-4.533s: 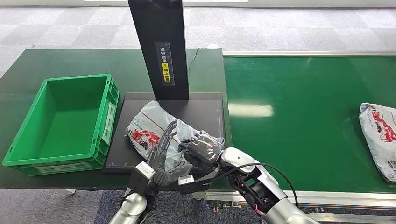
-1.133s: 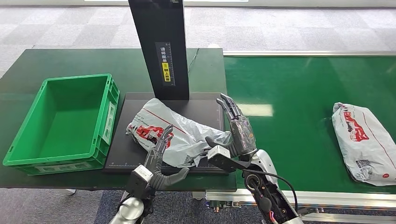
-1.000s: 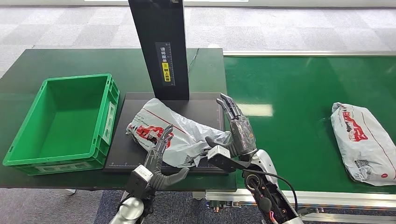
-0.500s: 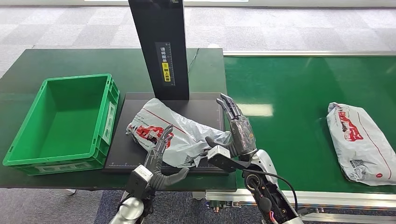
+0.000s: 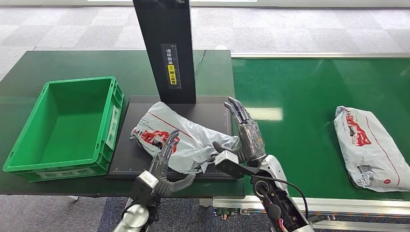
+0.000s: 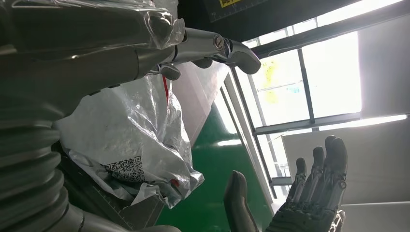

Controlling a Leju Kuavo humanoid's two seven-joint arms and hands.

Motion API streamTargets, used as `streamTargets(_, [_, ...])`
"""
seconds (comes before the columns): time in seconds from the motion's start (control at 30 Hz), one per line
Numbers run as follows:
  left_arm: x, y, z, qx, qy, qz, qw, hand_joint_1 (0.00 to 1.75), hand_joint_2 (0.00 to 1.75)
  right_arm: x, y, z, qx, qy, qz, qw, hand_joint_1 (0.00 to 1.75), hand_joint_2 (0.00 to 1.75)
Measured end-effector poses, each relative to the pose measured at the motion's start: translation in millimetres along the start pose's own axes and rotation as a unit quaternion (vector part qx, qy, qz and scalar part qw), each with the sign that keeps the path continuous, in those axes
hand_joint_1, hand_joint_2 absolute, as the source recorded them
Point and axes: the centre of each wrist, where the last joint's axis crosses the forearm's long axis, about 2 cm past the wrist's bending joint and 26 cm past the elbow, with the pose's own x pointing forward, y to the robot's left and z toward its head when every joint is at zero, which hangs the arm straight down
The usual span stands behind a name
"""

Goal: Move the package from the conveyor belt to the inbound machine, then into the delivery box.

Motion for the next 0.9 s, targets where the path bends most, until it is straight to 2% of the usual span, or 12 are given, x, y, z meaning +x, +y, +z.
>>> streamTargets(0.9, [0.1, 1.0, -0.3, 0.004, 0.0, 0.001, 1.0, 0.0, 1.75, 0.0, 0.0, 0.0, 0.0, 0.0, 0.0, 1.0, 0.0, 1.75])
